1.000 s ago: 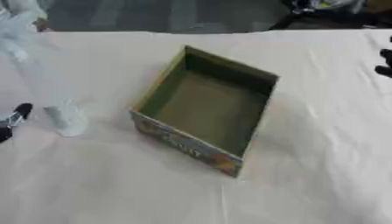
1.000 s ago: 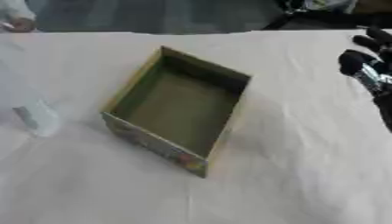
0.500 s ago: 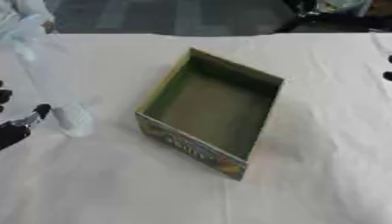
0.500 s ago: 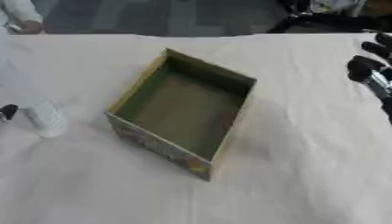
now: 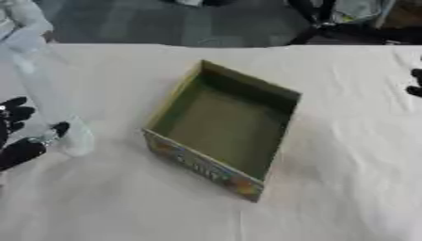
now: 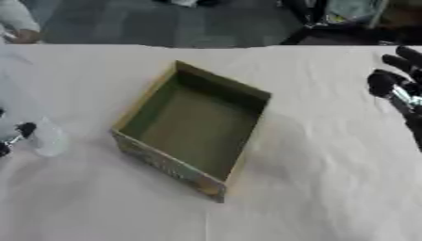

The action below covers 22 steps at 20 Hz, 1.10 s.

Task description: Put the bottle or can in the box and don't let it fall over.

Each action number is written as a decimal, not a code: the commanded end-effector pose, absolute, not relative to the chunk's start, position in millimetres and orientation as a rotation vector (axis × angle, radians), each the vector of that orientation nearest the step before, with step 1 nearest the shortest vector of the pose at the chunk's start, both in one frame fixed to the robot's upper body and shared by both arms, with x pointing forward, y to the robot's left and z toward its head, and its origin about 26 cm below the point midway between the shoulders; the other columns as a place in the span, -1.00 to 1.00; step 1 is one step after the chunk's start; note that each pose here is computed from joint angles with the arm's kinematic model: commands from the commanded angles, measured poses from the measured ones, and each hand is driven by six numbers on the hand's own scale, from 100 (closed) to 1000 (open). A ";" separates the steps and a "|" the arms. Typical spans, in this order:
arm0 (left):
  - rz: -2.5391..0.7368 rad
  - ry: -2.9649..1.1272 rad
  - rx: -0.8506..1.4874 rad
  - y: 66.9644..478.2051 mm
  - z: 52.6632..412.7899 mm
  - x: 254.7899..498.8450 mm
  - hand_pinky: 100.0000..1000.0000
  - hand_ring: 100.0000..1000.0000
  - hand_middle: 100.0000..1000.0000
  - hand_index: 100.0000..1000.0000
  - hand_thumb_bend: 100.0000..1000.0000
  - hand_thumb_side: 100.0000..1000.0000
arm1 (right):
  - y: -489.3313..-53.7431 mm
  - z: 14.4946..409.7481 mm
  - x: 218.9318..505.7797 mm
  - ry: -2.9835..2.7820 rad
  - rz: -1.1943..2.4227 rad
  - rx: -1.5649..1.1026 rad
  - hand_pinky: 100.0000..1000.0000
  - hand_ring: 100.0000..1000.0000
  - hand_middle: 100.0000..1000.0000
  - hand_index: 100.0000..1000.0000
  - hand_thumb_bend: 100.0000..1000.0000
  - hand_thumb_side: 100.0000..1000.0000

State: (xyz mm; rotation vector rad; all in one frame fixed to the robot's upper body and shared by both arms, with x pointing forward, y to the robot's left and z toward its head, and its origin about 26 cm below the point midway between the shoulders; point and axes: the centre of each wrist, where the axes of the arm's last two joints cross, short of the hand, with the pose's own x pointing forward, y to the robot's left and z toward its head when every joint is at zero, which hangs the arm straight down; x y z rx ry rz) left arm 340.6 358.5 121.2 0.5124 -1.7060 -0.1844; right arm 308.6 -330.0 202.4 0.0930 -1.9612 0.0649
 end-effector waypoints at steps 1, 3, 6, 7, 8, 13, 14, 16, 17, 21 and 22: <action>-0.218 -1.731 0.531 364.6 134.1 344.6 0.80 0.62 0.32 0.69 0.19 -0.81 | -331.7 211.4 308.0 -1.984 0.080 0.083 0.65 0.77 0.74 0.82 0.05 -0.75; -0.223 -1.729 0.542 364.4 134.7 346.9 0.81 0.63 0.32 0.69 0.20 -0.81 | -331.5 211.4 308.0 -1.984 0.082 0.084 0.65 0.77 0.74 0.82 0.05 -0.75; -0.227 -1.722 0.568 363.6 135.1 350.4 0.82 0.64 0.32 0.69 0.22 -0.80 | -331.2 211.7 308.0 -1.985 0.084 0.086 0.65 0.77 0.74 0.82 0.05 -0.75; -0.229 -1.720 0.576 363.1 135.3 351.5 0.82 0.64 0.32 0.69 0.22 -0.80 | -331.1 211.8 308.1 -1.985 0.085 0.087 0.65 0.77 0.74 0.82 0.05 -0.75; -0.230 -1.719 0.582 362.5 135.6 352.5 0.82 0.64 0.32 0.69 0.23 -0.79 | -330.9 211.8 308.2 -1.985 0.086 0.087 0.65 0.77 0.74 0.82 0.05 -0.75; -0.223 -1.707 0.612 360.9 135.4 357.0 0.82 0.64 0.32 0.68 0.24 -0.77 | -330.6 211.9 308.3 -1.983 0.092 0.088 0.65 0.77 0.74 0.82 0.05 -0.75; -0.219 -1.706 0.616 360.5 135.5 358.3 0.82 0.64 0.32 0.68 0.24 -0.77 | -330.7 211.9 308.3 -1.983 0.093 0.088 0.65 0.77 0.74 0.82 0.05 -0.75; -0.210 -1.707 0.621 359.3 136.1 361.1 0.82 0.64 0.31 0.68 0.23 -0.78 | -330.4 212.0 308.4 -1.983 0.095 0.089 0.65 0.77 0.74 0.82 0.05 -0.76; -0.206 -1.709 0.621 358.4 136.6 362.7 0.82 0.63 0.31 0.68 0.23 -0.77 | -330.3 211.9 308.5 -1.982 0.096 0.090 0.65 0.77 0.74 0.82 0.05 -0.75; -0.193 -1.727 0.608 353.4 139.1 371.5 0.82 0.63 0.30 0.67 0.22 -0.78 | -330.1 211.2 308.7 -1.979 0.098 0.091 0.65 0.77 0.74 0.82 0.05 -0.75; -0.188 -1.733 0.606 352.0 139.9 373.7 0.81 0.62 0.29 0.66 0.22 -0.79 | -330.0 211.3 308.7 -1.978 0.099 0.092 0.65 0.77 0.74 0.82 0.05 -0.75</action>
